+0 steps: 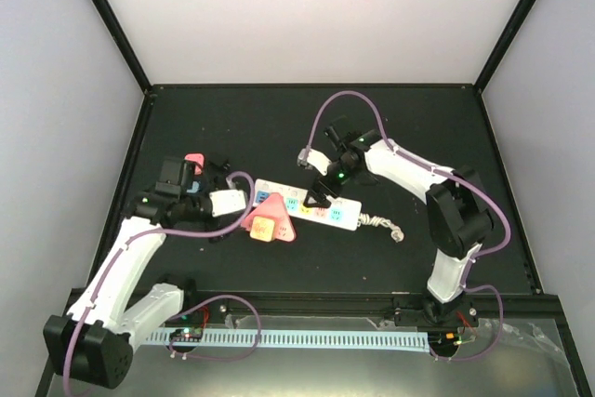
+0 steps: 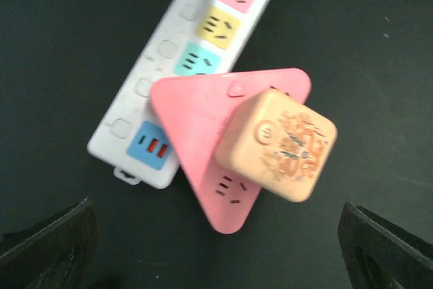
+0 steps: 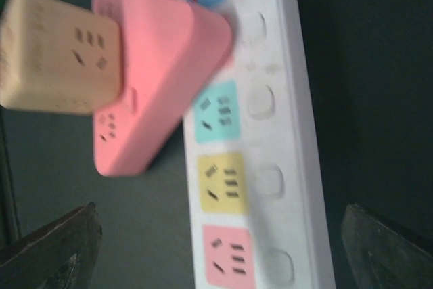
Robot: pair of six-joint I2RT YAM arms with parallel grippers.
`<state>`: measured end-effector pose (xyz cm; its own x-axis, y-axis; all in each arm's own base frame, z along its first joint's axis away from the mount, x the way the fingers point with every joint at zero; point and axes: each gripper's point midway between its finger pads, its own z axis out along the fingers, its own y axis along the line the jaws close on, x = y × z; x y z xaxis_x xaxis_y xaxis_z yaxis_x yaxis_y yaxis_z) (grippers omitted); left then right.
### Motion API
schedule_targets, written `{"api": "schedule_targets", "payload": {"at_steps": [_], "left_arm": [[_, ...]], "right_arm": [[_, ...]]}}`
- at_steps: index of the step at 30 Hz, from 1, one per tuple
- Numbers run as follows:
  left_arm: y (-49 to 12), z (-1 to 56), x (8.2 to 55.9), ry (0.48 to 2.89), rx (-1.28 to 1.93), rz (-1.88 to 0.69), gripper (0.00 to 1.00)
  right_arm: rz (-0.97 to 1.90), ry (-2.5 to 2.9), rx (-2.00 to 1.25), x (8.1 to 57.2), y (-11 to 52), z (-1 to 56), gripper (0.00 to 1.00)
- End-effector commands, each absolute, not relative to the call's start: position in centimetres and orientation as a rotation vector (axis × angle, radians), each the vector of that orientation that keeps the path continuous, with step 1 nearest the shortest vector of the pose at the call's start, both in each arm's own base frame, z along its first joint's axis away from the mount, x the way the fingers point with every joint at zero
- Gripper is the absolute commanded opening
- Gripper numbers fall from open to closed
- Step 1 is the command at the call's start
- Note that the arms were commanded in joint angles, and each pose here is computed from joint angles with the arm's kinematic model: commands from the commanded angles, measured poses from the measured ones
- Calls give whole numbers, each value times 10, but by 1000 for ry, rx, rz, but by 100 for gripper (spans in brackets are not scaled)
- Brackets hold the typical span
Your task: Pull the plug off the socket
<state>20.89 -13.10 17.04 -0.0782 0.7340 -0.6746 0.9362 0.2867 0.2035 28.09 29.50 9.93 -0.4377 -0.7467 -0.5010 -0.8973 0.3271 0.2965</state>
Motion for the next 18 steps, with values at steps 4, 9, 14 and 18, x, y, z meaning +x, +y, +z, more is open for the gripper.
{"api": "schedule_targets", "payload": {"at_steps": [4,9,14,18], "left_arm": [[-147,156,192,1707,1687,-267,99],[-157,148,179,1667,1760,-278,96],[-167,145,172,1611,1814,-252,94],[-174,142,171,1608,1836,-263,93]], "right_arm": [[851,2279,-1548,275,336,118,100],[946,2164,-1587,263,356,144,94],[1209,2068,-1555,240,371,178,61],[1294,2107,-1574,230,381,167,43]]}}
